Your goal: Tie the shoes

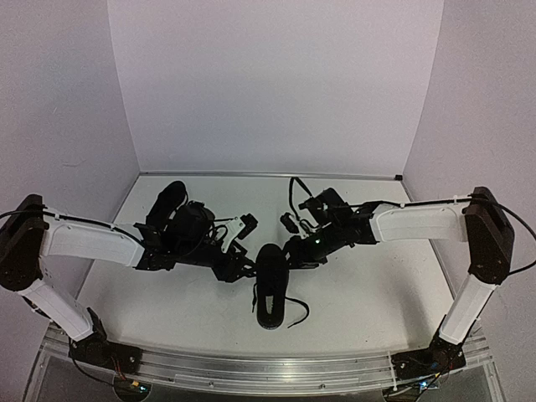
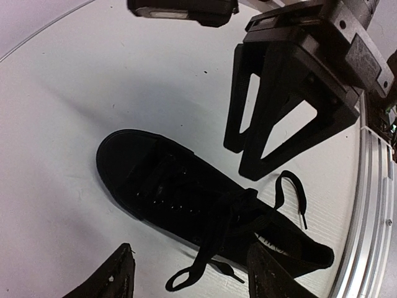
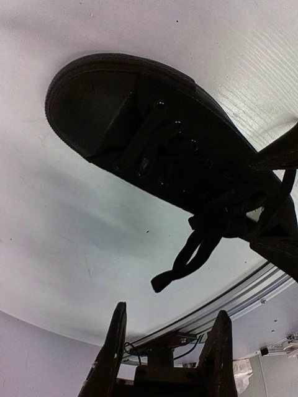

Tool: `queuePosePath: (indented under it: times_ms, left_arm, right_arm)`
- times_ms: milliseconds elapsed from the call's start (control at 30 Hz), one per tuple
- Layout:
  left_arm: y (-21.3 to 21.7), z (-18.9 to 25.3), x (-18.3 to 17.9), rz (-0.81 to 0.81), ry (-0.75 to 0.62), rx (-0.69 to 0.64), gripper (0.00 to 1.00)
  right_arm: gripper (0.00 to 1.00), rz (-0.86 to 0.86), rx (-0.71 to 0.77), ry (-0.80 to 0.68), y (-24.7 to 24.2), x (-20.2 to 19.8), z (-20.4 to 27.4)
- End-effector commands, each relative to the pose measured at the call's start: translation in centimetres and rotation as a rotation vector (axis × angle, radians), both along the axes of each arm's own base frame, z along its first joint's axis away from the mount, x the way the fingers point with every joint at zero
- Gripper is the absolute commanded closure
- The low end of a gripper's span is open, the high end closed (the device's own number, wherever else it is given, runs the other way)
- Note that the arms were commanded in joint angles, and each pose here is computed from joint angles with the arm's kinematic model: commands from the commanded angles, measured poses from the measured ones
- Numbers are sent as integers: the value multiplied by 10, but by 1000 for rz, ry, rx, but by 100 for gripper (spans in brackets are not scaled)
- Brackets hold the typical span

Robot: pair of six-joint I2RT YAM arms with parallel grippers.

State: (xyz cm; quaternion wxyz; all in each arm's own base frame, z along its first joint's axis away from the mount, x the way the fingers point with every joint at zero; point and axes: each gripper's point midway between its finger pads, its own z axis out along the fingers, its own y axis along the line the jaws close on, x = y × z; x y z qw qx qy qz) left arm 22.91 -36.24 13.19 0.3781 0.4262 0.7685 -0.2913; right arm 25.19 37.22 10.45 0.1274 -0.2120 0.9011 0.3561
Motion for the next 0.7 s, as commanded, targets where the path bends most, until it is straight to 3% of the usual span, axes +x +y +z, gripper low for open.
queuePosePath:
  times_ms: [0,200,367,667]
  left_arm:
    - [-20,0,-2,-102,3,1,40]
    - [-18,-17,-15,-153,52,13,51]
    - [-10,-27,-21,-151,71,30,74]
    - [-6,-44,-25,-161,98,72,84]
  right_arm:
    - [66,40,-32,-11,1,-2,-11]
    - [67,56,-27,-3,3,-1,-14]
    - [69,71,-19,9,5,2,-16]
    - [73,88,-20,33,13,6,-25]
